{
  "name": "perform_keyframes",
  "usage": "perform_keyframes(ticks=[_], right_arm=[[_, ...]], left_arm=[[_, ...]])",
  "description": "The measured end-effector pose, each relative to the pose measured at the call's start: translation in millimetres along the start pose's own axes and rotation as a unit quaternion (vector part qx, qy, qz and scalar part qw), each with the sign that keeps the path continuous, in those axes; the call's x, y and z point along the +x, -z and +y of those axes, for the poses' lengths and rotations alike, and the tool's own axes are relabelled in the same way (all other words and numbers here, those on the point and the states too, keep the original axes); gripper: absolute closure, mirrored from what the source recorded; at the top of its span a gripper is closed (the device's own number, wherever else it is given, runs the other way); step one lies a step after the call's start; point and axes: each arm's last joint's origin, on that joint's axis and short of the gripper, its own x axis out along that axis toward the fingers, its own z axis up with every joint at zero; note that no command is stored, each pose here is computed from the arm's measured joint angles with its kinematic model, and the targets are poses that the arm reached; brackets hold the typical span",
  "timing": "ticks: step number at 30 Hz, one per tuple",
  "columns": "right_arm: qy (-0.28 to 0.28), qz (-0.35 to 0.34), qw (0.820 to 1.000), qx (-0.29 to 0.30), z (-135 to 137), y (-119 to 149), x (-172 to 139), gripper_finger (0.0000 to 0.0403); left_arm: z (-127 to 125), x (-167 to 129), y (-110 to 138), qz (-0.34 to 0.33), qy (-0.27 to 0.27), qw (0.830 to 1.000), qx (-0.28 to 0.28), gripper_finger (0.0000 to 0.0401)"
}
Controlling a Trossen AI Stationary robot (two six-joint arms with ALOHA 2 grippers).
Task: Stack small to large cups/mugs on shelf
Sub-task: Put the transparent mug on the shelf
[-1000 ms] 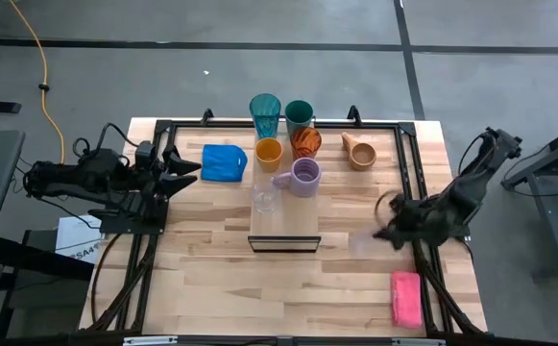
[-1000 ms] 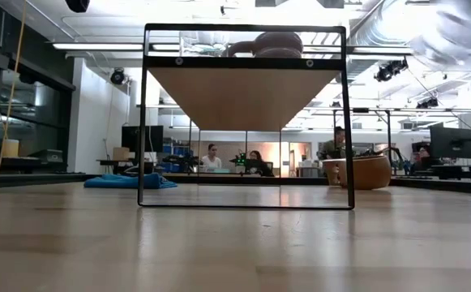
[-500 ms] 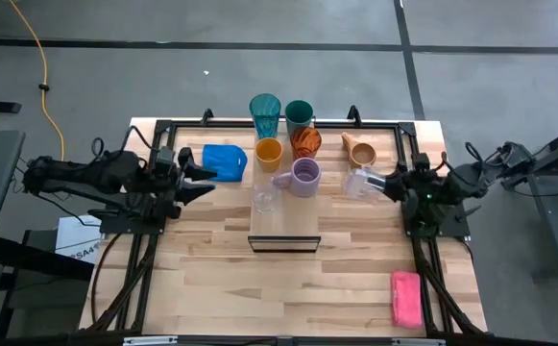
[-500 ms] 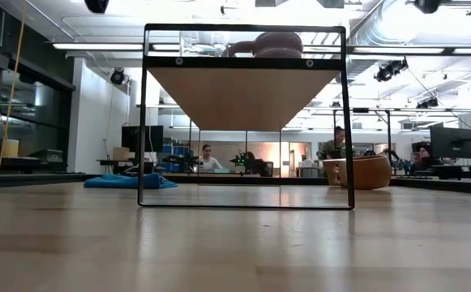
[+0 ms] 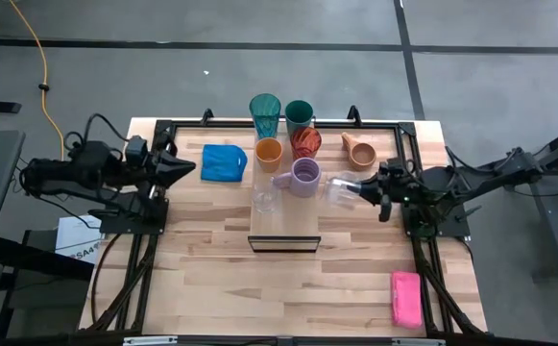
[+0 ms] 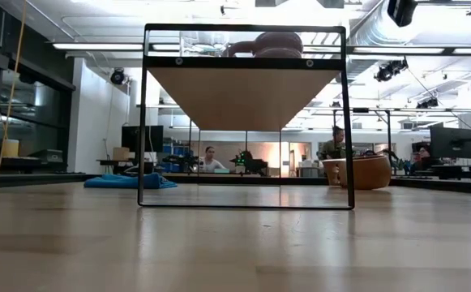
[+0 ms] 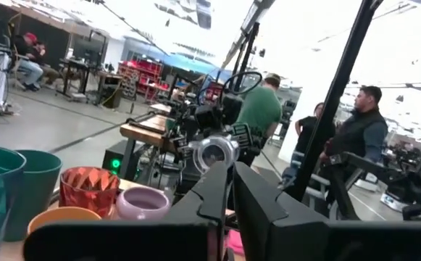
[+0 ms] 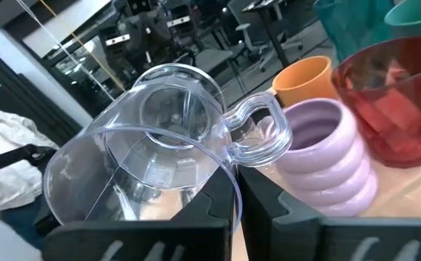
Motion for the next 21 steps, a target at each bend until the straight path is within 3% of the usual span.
perform_keyframes(ticks=[21], right_arm=[[-0.029, 0.015, 0.999, 0.0, 0.7, -0.4, 4.2, 0.0403]], left_arm=[[1.9, -6.6, 1.2, 0.011, -0.007, 1.0, -0.01, 0.0401]])
